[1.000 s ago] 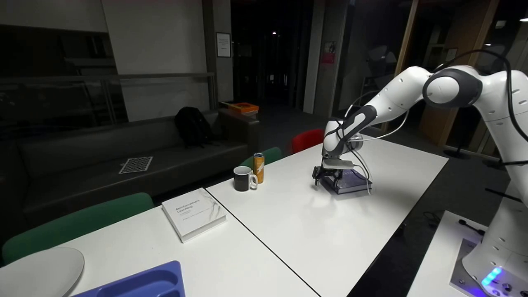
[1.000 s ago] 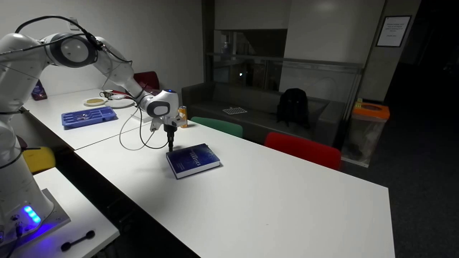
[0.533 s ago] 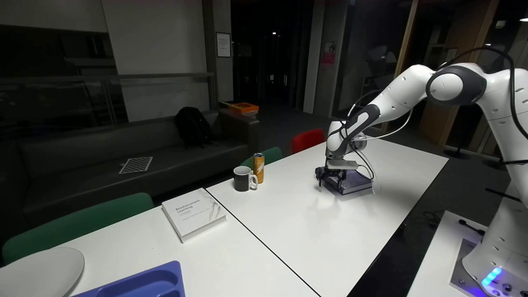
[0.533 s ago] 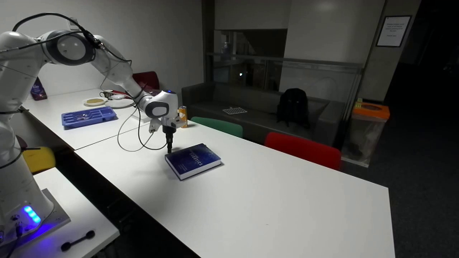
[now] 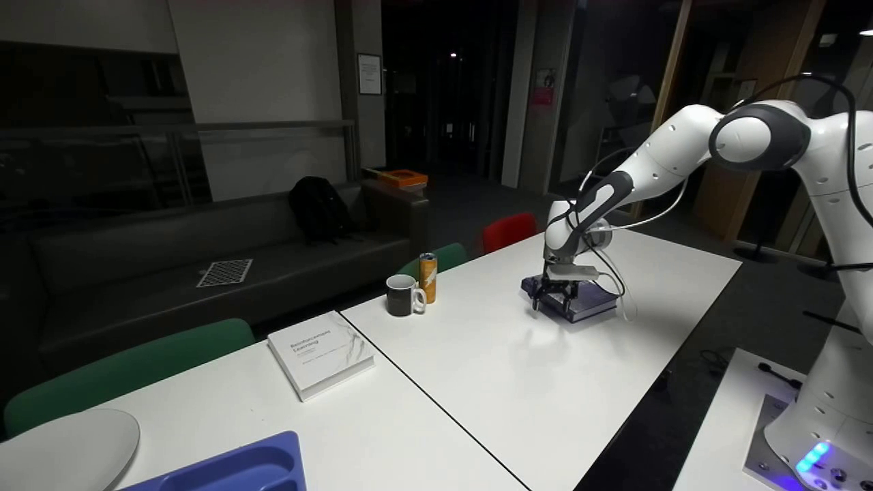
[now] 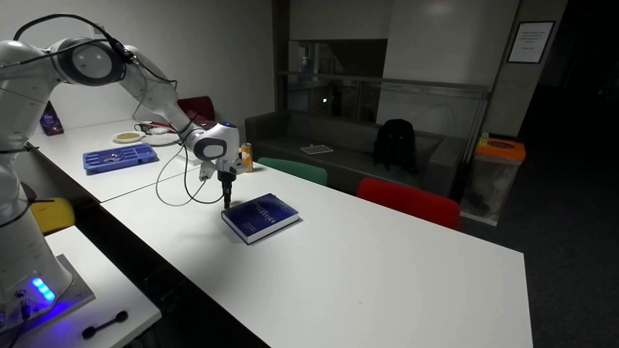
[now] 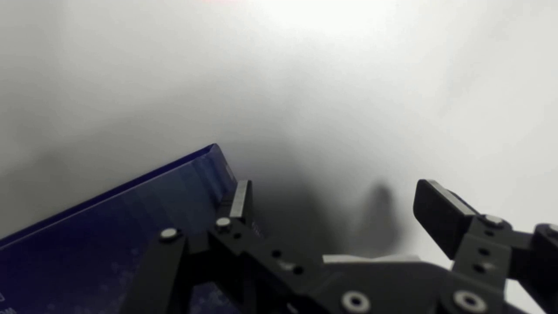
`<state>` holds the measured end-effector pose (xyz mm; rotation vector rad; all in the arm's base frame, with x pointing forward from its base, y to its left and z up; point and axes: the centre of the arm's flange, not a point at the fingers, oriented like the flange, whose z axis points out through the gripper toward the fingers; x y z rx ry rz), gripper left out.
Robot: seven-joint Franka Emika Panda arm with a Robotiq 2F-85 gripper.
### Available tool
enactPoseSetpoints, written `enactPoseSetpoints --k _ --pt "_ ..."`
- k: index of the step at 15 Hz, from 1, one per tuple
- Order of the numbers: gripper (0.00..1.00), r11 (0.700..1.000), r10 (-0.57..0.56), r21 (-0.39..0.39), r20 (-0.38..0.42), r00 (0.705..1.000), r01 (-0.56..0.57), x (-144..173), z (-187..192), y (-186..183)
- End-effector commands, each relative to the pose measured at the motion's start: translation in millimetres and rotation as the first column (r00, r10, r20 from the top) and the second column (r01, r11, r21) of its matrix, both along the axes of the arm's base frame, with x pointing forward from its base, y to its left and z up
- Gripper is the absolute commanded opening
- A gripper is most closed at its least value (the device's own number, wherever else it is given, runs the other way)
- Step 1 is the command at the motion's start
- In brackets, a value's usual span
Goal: Push the blue book to the right then open the book.
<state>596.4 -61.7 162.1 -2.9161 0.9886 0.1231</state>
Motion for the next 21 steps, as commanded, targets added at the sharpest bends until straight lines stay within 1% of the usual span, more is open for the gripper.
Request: enactPoseSetpoints --k 1,9,21 --pt "1.00 0.999 0.013 0.042 0.000 1.000 -0.013 -22.7 15.3 -9.4" --pt "1.00 0.998 0.002 0.061 -0.005 1.000 -0.002 -35.3 15.9 -20.1" --pt "1.00 0.998 -0.007 0.064 -0.014 1.000 0.008 -39.7 16.6 -27.2"
